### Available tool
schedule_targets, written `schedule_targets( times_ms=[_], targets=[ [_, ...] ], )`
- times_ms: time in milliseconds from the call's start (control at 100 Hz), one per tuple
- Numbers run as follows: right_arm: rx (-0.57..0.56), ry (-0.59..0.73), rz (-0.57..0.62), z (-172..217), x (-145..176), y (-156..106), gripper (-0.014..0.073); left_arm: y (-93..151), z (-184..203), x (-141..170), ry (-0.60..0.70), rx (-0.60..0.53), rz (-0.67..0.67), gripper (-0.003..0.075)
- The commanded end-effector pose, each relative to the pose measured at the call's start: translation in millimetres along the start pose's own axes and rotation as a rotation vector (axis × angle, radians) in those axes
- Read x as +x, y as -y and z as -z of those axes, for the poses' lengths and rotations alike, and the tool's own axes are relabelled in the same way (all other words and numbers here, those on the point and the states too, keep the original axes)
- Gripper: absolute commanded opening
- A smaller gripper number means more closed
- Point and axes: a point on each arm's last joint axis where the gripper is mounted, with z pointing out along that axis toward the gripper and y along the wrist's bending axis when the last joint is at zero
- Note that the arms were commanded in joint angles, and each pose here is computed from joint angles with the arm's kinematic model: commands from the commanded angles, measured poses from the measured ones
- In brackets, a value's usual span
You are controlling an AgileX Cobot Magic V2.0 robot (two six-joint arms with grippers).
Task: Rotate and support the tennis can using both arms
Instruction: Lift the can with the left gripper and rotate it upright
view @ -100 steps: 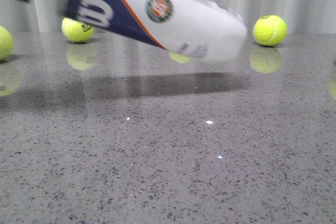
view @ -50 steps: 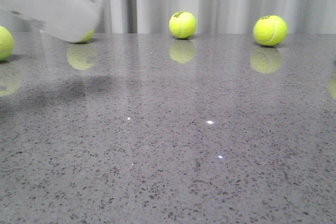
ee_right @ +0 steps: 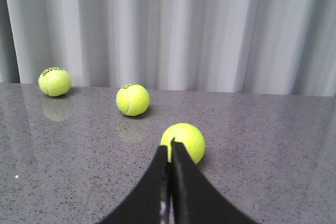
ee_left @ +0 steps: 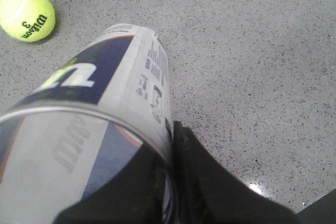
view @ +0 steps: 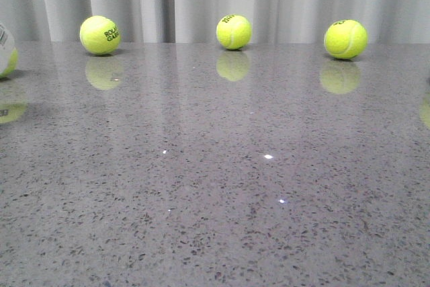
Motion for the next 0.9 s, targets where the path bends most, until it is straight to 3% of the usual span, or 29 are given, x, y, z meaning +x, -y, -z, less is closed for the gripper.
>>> schedule_targets(
  times_ms=[0, 520, 670, 890],
  targets=[
    [0.017, 0.096, 0.005, 0.1, -15.6, 1.5, -0.0068, 2.6, 6.4, -6.0, 0.03, 0.018, 0.007, -0.0021],
    [0.017, 0.096, 0.005, 0.1, -15.6, 1.5, -0.0068, -1.1, -17.0, -14.4, -0.045, 0.076, 0.008, -0.0011],
    [0.017, 0.096, 0.005, 0.1, -15.6, 1.5, -0.0068, -3.0, -22.9, -16.4, -0.062, 0.087, 0.017, 0.0104],
    [0.017, 0.096, 0.005, 0.1, -15.6, 1.5, -0.0068, -1.2, -21.4, -21.9, -0.026, 0.112, 0.034, 0.0364]
  ],
)
